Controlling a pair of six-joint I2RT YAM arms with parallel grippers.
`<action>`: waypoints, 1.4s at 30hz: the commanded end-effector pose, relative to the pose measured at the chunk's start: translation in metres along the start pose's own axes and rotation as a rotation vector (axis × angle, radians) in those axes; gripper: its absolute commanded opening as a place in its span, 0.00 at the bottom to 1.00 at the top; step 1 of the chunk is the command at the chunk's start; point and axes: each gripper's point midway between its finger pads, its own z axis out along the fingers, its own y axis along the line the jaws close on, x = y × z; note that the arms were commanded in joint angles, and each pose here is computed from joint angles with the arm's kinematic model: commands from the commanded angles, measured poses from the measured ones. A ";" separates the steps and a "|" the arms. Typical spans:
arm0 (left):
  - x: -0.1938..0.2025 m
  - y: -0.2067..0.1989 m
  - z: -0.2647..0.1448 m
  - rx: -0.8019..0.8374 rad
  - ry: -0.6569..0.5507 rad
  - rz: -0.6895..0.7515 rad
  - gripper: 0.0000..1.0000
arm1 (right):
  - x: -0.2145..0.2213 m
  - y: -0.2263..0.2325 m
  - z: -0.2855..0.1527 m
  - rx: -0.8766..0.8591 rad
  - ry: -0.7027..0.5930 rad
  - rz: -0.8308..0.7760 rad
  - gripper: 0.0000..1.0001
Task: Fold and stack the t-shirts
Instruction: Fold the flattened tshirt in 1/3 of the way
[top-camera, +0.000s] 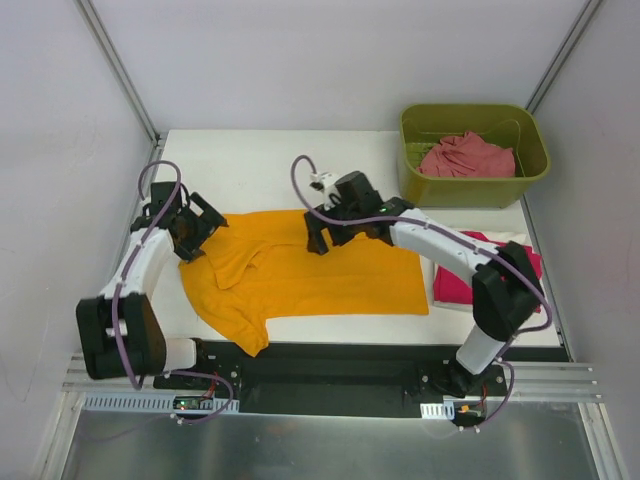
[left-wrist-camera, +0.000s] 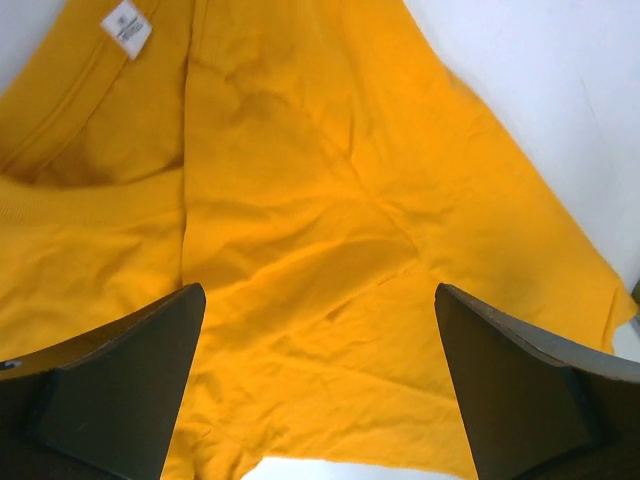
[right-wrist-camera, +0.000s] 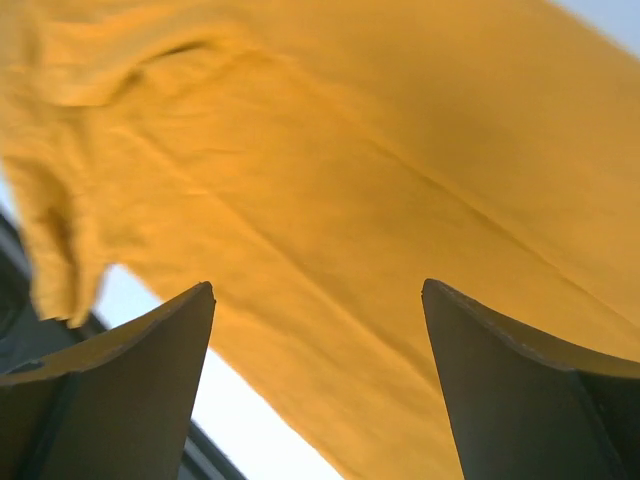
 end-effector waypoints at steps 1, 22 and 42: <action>-0.026 -0.030 0.025 0.125 0.052 -0.023 0.99 | -0.016 0.097 0.040 -0.274 -0.032 -0.060 0.87; -0.039 -0.008 0.089 0.091 0.173 -0.057 0.99 | -0.007 0.133 0.176 0.005 0.013 -0.312 0.53; -0.039 0.003 0.106 0.037 0.172 -0.069 0.99 | -0.024 0.139 0.162 0.014 -0.031 -0.311 0.15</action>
